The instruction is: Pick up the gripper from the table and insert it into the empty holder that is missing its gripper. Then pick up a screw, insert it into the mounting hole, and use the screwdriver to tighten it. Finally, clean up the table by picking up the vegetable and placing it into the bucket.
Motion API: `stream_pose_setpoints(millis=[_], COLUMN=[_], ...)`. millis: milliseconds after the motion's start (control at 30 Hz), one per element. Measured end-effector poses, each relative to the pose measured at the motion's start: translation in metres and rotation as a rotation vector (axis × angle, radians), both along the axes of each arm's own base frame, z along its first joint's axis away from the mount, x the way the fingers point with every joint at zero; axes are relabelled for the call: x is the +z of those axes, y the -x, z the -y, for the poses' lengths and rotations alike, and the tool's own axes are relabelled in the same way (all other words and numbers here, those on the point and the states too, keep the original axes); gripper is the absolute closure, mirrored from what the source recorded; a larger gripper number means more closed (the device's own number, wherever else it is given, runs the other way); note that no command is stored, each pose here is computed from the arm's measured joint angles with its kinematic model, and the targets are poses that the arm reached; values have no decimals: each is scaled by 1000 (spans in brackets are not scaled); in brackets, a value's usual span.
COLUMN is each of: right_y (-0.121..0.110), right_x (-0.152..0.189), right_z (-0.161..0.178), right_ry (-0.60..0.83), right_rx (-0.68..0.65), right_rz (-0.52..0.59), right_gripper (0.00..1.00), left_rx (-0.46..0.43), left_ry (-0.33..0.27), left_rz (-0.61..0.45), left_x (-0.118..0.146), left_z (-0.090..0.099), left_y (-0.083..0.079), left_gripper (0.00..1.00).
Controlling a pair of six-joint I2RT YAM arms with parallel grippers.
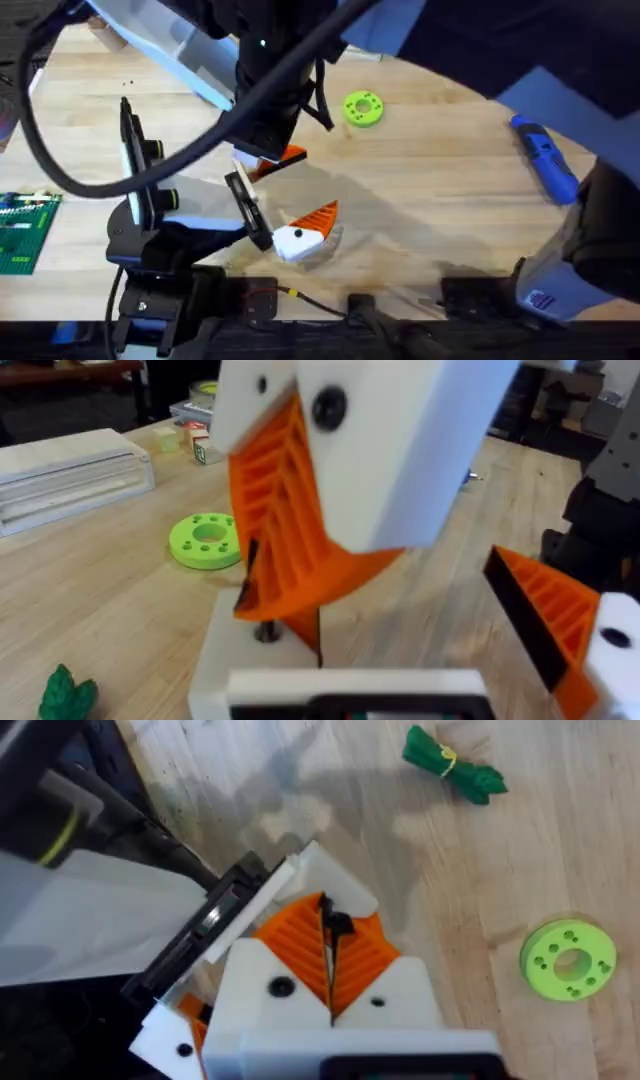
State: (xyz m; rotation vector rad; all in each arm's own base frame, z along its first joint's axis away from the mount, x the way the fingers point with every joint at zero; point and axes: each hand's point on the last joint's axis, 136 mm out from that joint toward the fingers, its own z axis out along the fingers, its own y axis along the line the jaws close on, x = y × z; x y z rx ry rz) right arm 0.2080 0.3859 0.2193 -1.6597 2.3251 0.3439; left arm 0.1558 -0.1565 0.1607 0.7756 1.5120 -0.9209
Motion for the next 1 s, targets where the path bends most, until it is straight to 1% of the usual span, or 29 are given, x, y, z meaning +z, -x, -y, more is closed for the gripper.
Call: stream_pose_setpoints(millis=[267, 400, 467, 833, 867, 900, 1000], right_y=[1, 2, 1, 2, 2, 1, -3], right_x=[-2, -13, -14, -14, -15, -14, -14], right_z=[-1, -2, -2, -1, 0, 0, 2], right_ry=[-1, 26, 33, 44, 44, 44, 51], right_rx=[4, 6, 4, 4, -1, -9, -31], right_rz=[-10, -30, -27, -18, -20, -21, -9], right_gripper=[994, 994, 994, 989, 962, 865, 520], left_rx=[0, -1, -1, -4, -4, -4, -11], left_ry=[1, 2, 5, 6, 6, 6, 6], left_rz=[-2, -6, -20, -20, -21, -20, -20], left_x=[0, 0, -1, -1, -1, -1, -1], left_z=[0, 0, 0, 0, 0, 0, 1], left_y=[0, 0, 0, 0, 0, 0, 1], left_gripper=[8, 8, 8, 9, 8, 8, 8])
